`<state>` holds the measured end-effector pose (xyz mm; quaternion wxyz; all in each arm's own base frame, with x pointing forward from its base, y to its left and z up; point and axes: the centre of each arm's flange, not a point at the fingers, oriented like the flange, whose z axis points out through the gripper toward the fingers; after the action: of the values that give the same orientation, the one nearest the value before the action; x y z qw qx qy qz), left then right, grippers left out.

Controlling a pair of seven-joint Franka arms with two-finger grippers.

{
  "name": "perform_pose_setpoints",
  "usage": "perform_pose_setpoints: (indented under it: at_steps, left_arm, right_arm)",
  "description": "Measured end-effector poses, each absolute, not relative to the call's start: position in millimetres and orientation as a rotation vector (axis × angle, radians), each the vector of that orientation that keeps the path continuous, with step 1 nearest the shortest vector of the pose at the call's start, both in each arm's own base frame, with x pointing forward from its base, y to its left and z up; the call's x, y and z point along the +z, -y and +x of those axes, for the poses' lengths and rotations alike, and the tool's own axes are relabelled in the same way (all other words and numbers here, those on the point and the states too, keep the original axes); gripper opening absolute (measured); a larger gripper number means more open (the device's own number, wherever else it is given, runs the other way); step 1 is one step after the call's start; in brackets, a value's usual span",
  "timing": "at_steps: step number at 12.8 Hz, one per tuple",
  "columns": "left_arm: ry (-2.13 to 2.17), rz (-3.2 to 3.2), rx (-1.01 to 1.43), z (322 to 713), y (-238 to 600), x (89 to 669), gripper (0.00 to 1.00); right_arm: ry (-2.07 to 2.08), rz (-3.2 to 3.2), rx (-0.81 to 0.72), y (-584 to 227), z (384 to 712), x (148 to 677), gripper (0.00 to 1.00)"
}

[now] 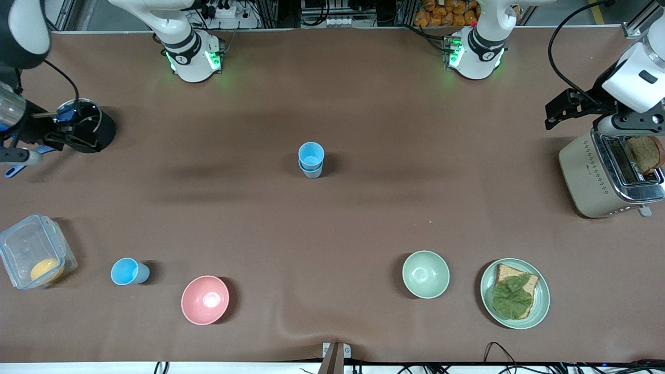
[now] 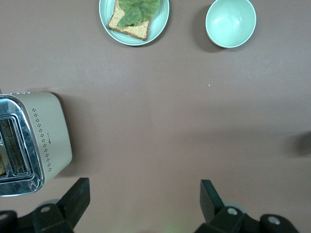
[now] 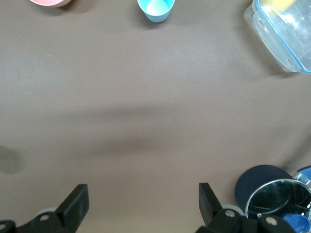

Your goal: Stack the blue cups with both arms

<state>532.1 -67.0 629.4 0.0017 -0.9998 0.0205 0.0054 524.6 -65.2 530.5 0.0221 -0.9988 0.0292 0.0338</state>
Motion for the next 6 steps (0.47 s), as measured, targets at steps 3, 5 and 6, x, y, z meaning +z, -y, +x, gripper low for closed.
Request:
perform_pose_setpoints:
  at_steps: [3,5,6]
  left_arm:
    - [-0.064,-3.137,0.025,533.7,67.1,626.7,1.00]
    - [-0.064,-3.137,0.026,534.1,67.1,626.2,1.00]
    - [-0.064,-3.137,0.026,534.2,67.1,626.1,1.00]
  right_arm:
    - [-0.101,-3.096,0.090,45.0,528.2,564.9,1.00]
    - [-0.112,-3.099,0.091,35.7,531.4,575.2,1.00]
    - [-0.102,-3.100,0.095,31.8,533.0,574.4,1.00]
